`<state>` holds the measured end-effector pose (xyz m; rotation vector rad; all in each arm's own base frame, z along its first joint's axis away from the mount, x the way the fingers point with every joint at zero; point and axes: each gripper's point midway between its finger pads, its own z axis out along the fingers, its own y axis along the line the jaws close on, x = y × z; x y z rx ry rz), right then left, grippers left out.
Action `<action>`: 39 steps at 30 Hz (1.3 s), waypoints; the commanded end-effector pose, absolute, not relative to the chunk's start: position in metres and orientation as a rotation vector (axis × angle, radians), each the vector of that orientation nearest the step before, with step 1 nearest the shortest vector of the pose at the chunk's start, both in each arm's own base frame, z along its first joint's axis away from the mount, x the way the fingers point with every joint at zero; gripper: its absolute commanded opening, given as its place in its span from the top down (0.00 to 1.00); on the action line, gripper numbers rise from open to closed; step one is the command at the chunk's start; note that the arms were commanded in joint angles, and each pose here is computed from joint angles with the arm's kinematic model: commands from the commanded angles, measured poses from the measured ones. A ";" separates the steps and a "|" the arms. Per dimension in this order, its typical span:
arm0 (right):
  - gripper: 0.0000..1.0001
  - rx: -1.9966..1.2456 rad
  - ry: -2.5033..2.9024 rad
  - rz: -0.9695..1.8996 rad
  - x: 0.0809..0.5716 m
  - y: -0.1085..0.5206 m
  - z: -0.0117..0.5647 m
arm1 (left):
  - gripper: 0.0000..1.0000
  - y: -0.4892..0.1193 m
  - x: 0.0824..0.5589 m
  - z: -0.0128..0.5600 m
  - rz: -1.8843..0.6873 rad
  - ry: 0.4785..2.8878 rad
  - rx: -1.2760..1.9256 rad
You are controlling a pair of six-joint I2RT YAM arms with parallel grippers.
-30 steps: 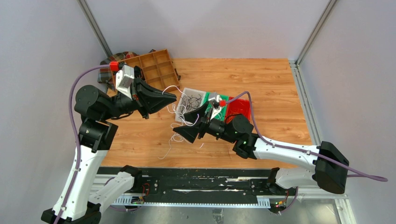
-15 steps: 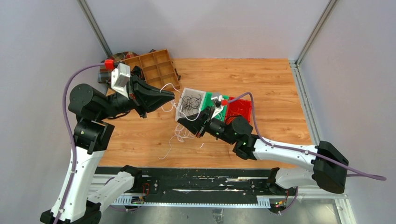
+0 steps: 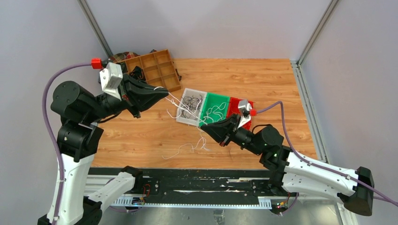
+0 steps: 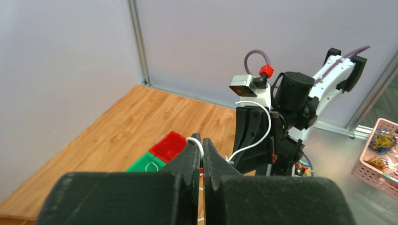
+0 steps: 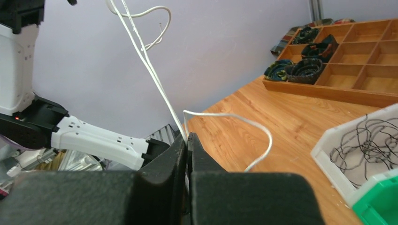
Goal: Untangle the cables
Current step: Untie the cable.
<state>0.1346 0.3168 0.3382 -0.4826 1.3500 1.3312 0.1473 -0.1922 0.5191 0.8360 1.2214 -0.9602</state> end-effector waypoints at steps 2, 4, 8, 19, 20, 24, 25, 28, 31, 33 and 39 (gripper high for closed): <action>0.99 -0.560 1.521 1.170 0.143 0.311 0.292 | 0.99 -0.195 0.133 0.527 -1.016 1.170 0.868; 0.98 -0.578 1.498 1.188 0.144 0.321 0.302 | 0.99 -0.201 0.126 0.522 -1.130 1.174 0.863; 0.57 -0.708 1.426 1.324 0.131 0.360 0.323 | 0.99 -0.209 0.123 0.511 -1.258 1.204 0.875; 0.20 -0.743 1.245 1.131 0.136 0.320 0.404 | 0.99 -0.207 0.109 0.488 -1.228 1.259 0.998; 0.19 -0.739 1.224 1.122 0.136 0.318 0.413 | 0.99 -0.206 0.110 0.486 -1.218 1.266 0.995; 0.18 -0.776 1.179 1.121 0.136 0.328 0.438 | 0.99 -0.206 0.111 0.482 -1.212 1.280 0.992; 0.18 -0.789 1.178 1.118 0.137 0.332 0.440 | 0.99 -0.206 0.112 0.481 -1.208 1.282 0.995; 0.18 -0.838 1.144 1.145 0.132 0.343 0.448 | 1.00 -0.205 0.113 0.477 -1.188 1.292 0.996; 0.18 -0.867 1.134 1.156 0.132 0.354 0.450 | 0.99 -0.204 0.113 0.476 -1.184 1.297 0.996; 0.18 -0.875 1.139 1.146 0.134 0.361 0.449 | 0.99 -0.205 0.114 0.476 -1.186 1.298 0.996; 0.18 -0.825 1.193 1.023 0.160 0.382 0.444 | 0.99 -0.205 0.113 0.473 -1.200 1.317 0.992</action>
